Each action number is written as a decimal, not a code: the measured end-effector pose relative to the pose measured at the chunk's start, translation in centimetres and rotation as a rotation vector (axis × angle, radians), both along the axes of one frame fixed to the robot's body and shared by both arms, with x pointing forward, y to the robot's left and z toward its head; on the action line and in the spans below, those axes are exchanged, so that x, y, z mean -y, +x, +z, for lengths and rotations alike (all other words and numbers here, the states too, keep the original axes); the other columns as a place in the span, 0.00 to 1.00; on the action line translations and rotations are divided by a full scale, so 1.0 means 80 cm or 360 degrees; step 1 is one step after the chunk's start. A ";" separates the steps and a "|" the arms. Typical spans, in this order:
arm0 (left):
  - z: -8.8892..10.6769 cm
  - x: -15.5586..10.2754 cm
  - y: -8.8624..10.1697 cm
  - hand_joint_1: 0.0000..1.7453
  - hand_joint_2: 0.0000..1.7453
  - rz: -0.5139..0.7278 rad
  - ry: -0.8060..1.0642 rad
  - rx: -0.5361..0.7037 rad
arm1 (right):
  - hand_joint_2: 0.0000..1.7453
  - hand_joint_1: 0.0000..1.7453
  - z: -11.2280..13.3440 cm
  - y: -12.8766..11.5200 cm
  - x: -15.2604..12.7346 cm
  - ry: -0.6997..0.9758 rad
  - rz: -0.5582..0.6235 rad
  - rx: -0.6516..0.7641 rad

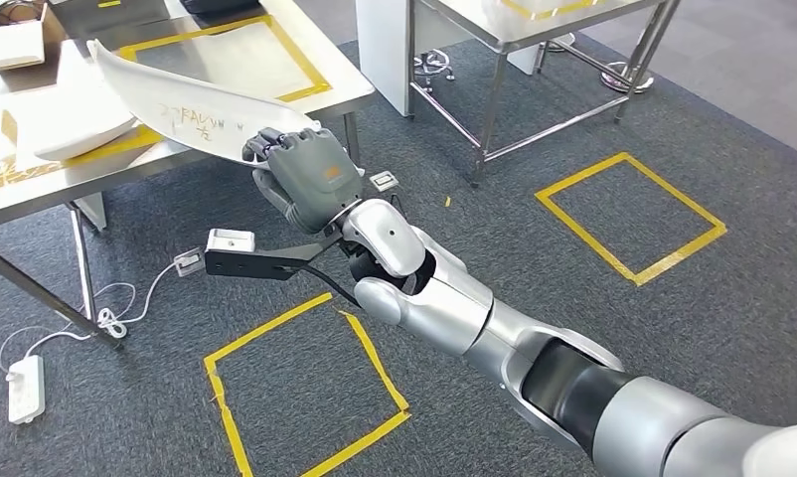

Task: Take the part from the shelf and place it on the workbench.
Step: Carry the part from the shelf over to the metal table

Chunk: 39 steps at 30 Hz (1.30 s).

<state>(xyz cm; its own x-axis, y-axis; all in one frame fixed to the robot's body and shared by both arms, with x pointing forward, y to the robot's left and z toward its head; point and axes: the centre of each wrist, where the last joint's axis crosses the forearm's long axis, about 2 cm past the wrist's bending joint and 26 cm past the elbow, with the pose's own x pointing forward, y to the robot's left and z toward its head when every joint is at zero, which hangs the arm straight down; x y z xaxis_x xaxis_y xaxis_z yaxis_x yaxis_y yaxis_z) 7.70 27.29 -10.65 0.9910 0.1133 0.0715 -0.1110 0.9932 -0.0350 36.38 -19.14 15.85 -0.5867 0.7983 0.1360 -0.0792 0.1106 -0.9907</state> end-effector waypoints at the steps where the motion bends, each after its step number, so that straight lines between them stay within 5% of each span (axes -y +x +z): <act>1: 0.000 0.000 0.001 0.00 1.00 -0.0001 0.0001 0.0001 | 1.00 1.00 0.001 0.000 0.000 0.0010 0.0003 0.0005; 39: -0.001 0.000 -0.005 0.00 1.00 -0.0032 -0.0008 0.0003 | 1.00 1.00 0.026 0.005 0.003 0.0241 -0.0113 0.0165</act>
